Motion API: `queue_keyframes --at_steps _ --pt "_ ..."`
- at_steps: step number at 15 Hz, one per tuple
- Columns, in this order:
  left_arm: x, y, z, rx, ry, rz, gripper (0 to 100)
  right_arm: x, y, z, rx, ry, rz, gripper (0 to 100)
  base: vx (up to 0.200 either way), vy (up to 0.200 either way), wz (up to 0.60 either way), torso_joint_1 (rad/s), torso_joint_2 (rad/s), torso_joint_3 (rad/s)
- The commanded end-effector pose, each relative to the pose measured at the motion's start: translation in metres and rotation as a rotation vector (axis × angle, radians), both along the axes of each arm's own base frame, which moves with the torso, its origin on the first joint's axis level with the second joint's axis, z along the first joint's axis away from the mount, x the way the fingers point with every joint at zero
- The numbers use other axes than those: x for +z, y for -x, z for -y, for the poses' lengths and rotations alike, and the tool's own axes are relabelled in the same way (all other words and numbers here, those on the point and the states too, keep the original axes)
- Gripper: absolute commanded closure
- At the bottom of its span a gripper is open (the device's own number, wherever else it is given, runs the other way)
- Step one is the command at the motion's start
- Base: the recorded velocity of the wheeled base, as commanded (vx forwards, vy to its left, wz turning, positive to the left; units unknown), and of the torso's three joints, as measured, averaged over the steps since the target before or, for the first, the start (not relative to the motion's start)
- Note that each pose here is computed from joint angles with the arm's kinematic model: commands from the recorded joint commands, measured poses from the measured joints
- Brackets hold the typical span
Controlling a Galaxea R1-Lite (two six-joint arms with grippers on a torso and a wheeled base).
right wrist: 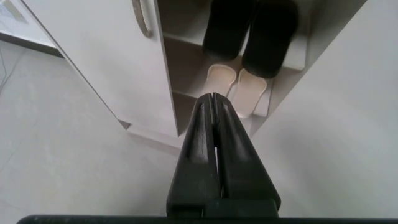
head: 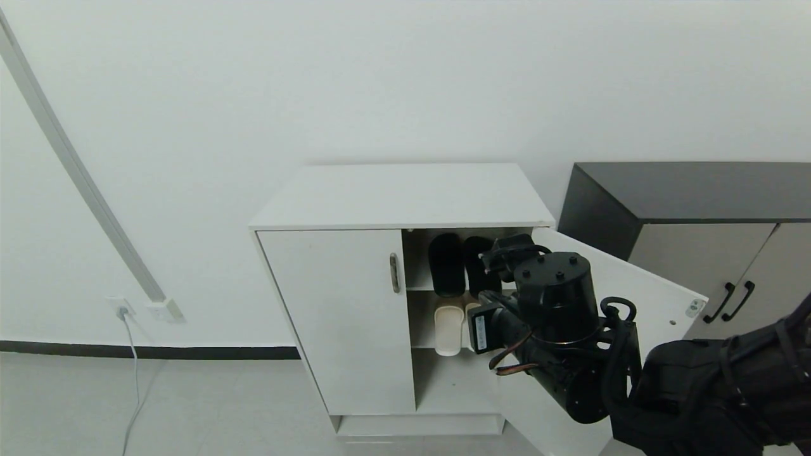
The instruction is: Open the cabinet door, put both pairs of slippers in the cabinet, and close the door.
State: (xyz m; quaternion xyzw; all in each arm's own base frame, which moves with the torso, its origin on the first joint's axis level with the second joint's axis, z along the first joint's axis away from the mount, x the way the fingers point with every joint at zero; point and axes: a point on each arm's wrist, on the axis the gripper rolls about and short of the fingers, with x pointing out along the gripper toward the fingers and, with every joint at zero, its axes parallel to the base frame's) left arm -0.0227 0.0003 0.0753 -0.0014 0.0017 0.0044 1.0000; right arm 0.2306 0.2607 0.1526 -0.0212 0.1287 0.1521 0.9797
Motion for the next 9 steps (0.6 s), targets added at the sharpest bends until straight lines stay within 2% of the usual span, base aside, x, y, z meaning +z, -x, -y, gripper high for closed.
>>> queue_keyframes --at_steps 1,9 --pt "0.000 0.000 0.000 0.000 0.000 0.000 100 -0.001 0.000 -0.001 0.002 0.001 -0.001 100 0.000 0.000 0.00 0.222 -0.55 -0.334" --pt "0.000 0.000 0.000 0.000 0.000 0.000 100 -0.011 -0.005 -0.002 -0.009 0.017 -0.019 100 0.000 0.000 0.00 0.246 -0.56 -0.317"
